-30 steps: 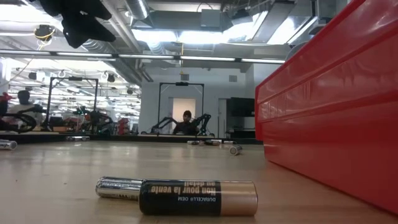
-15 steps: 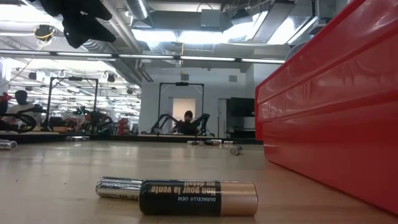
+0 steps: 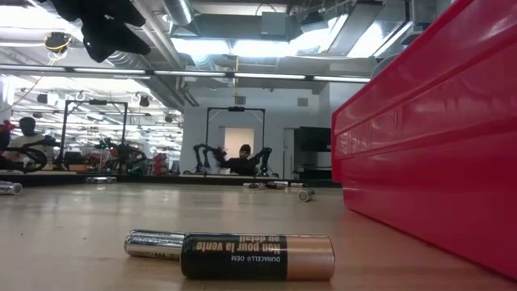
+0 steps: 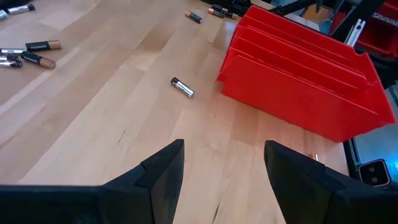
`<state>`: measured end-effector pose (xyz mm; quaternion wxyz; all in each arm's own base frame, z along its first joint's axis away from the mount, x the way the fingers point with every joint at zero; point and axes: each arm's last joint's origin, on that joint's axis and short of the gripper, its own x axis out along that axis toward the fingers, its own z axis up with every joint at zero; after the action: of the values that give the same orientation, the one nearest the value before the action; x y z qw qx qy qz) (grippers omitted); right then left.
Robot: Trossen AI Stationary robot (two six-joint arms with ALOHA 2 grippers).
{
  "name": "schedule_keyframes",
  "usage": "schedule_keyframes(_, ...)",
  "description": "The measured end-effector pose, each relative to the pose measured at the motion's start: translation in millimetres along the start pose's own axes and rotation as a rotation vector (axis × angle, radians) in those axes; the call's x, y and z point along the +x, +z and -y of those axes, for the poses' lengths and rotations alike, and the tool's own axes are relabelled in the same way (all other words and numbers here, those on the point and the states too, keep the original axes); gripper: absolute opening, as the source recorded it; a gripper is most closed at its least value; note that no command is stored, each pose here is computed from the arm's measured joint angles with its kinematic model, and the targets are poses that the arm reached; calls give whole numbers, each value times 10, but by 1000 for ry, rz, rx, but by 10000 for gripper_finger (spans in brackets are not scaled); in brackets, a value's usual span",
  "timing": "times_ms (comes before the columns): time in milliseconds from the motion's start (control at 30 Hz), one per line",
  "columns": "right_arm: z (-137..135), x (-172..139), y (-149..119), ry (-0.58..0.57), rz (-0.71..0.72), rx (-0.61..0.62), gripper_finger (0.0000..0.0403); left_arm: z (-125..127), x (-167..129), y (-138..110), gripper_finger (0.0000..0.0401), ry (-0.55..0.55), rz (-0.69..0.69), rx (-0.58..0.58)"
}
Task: Sort batteries
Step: Put the silver battery into the right red bin
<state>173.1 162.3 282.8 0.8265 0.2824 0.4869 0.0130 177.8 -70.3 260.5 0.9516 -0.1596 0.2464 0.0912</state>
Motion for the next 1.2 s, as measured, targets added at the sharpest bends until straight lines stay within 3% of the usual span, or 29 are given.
schedule_keyframes(167,-156,-207,166,1,201,-46,124,36,34,-13,210,-49,-29,16)
schedule_keyframes(267,-224,-317,268,-40,380,-105,124,131,135,-57,210,-98,-53,91)
schedule_keyframes(467,-308,-441,418,-182,727,-201,124,348,453,-226,210,-139,-78,278)
schedule_keyframes(600,-292,-473,457,-298,841,-225,124,432,672,-293,210,-149,-57,276)
schedule_keyframes(733,-240,-471,550,-340,871,-192,124,413,877,-278,210,-121,-26,200)
schedule_keyframes(967,-85,-428,793,-353,786,-219,124,326,1072,-171,210,-65,0,196)
schedule_keyframes(1200,72,-416,1034,-314,720,-225,124,186,1139,-39,210,-7,60,39)
